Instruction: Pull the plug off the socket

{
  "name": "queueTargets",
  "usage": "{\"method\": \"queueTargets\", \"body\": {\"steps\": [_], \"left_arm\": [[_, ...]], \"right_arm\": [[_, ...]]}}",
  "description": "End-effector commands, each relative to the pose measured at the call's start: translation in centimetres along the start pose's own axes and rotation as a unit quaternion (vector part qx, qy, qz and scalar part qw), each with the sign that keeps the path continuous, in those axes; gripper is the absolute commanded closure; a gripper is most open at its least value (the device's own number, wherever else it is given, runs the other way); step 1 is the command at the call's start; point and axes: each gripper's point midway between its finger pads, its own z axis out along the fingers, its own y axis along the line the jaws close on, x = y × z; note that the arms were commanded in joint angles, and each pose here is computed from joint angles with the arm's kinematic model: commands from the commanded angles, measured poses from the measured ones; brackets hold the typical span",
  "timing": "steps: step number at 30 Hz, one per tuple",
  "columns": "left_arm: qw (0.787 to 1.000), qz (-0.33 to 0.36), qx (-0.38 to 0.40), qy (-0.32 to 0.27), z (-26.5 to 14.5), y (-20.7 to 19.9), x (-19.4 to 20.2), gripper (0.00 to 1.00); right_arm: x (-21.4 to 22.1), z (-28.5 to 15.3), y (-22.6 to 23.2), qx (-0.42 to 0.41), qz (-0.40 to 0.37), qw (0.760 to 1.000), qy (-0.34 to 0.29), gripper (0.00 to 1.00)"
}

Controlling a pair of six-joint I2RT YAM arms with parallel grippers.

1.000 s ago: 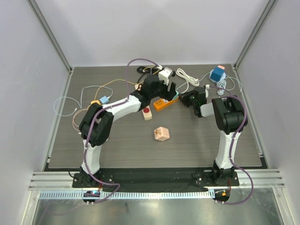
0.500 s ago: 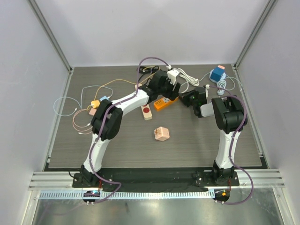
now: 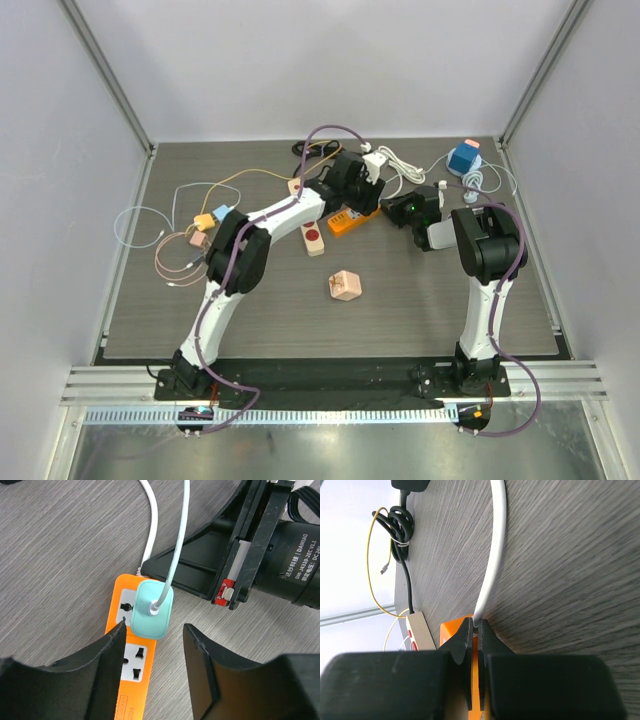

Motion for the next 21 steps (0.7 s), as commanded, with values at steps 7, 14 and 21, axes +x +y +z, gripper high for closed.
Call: {"method": "queueTargets", "body": {"steps": [7, 14, 21], "left_arm": [[1.0, 0.024, -0.002, -0.004, 0.6, -0.7, -1.3, 0.52], [0.999, 0.04, -0.019, 0.024, 1.5, -0.8, -0.4, 0.7], [0.999, 0.043, -0.022, -0.012, 0.3, -1.1, -1.9, 1.0]], "right_arm": [[0.1, 0.3, -0.2, 0.0, -0.004, 1.0, 0.001, 0.99], [0.1, 0.3, -0.2, 0.0, -0.003, 1.0, -0.001, 0.99], [-0.1, 0.1, -0.3, 0.003, -0.003, 1.0, -0.005, 0.99]]}}
